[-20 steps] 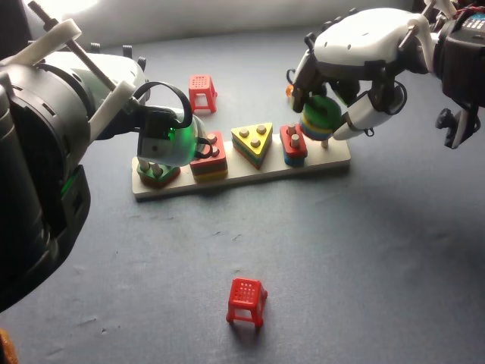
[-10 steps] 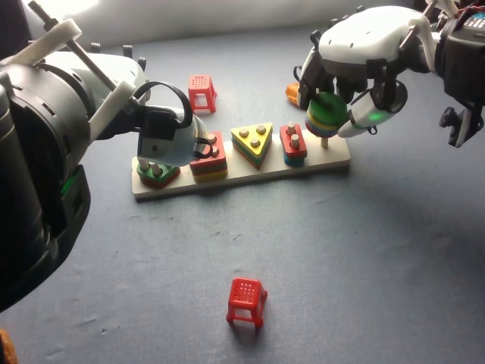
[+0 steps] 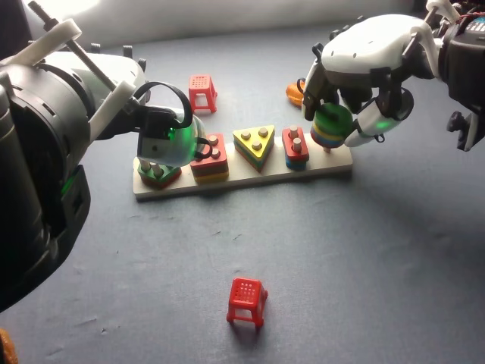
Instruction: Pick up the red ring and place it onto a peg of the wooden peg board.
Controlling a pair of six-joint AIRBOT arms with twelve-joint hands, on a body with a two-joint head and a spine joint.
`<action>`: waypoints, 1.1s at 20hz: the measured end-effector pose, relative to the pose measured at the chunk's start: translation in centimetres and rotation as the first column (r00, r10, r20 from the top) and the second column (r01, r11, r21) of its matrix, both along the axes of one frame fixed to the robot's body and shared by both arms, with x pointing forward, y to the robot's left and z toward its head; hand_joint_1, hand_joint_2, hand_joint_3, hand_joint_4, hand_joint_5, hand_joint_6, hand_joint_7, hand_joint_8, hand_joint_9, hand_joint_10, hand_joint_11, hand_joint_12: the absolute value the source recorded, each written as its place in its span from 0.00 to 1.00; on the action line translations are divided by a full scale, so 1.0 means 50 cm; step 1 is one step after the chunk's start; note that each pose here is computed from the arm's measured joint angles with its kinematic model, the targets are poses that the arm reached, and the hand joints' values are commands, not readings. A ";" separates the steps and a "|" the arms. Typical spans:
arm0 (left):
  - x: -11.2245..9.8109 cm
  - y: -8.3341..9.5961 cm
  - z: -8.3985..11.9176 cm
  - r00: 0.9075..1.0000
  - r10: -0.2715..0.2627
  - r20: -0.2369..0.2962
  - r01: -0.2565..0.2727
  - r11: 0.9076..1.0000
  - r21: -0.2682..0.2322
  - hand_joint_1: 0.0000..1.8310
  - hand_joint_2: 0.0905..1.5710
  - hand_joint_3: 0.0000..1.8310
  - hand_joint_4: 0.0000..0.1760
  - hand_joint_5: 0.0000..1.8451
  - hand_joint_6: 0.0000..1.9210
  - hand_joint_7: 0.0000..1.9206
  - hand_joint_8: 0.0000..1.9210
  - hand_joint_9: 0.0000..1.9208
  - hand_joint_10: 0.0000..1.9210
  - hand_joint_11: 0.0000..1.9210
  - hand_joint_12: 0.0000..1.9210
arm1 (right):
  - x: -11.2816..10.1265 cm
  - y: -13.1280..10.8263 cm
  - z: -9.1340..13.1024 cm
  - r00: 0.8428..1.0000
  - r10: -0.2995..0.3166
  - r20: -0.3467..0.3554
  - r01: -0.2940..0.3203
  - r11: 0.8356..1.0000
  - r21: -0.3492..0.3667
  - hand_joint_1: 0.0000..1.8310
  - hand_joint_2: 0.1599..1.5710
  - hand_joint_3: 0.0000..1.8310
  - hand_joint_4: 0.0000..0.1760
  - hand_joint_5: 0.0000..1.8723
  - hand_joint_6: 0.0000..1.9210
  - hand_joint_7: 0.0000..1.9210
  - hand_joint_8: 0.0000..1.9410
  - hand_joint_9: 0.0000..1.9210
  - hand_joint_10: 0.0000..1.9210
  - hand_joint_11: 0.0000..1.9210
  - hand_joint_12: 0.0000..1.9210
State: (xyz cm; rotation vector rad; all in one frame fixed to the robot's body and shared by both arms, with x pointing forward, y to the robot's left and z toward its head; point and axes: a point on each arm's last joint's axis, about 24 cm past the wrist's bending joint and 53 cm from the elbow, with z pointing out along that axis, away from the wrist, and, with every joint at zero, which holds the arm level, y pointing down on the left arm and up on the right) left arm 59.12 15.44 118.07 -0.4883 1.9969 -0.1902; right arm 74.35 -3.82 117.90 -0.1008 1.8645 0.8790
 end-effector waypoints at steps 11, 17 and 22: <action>0.000 0.000 0.000 1.000 0.000 0.000 0.000 1.000 0.000 0.00 0.87 0.00 0.00 0.09 0.00 0.12 0.00 0.12 0.00 0.00 0.32 | 0.034 -0.033 -0.026 0.998 -0.033 0.057 0.036 0.998 -0.054 0.64 0.69 0.00 0.00 0.50 0.54 0.50 0.23 0.47 0.21 0.33 0.55; 0.000 0.000 0.000 1.000 0.000 0.000 0.000 1.000 0.000 0.00 0.87 0.00 0.00 0.10 0.00 0.13 0.00 0.13 0.00 0.00 0.34 | 0.037 -0.038 -0.027 0.997 -0.036 0.066 0.040 0.998 -0.056 0.66 0.61 0.00 0.00 0.45 0.02 0.46 0.00 0.44 0.02 0.22 0.55; 0.000 0.000 0.000 1.000 0.000 0.000 0.000 1.000 0.000 0.00 0.87 0.00 0.00 0.11 0.00 0.13 0.01 0.13 0.00 0.00 0.34 | 0.037 -0.038 -0.026 0.997 -0.036 0.067 0.040 0.998 -0.055 0.57 0.59 0.00 0.00 0.30 0.00 0.33 0.00 0.32 0.00 0.08 0.57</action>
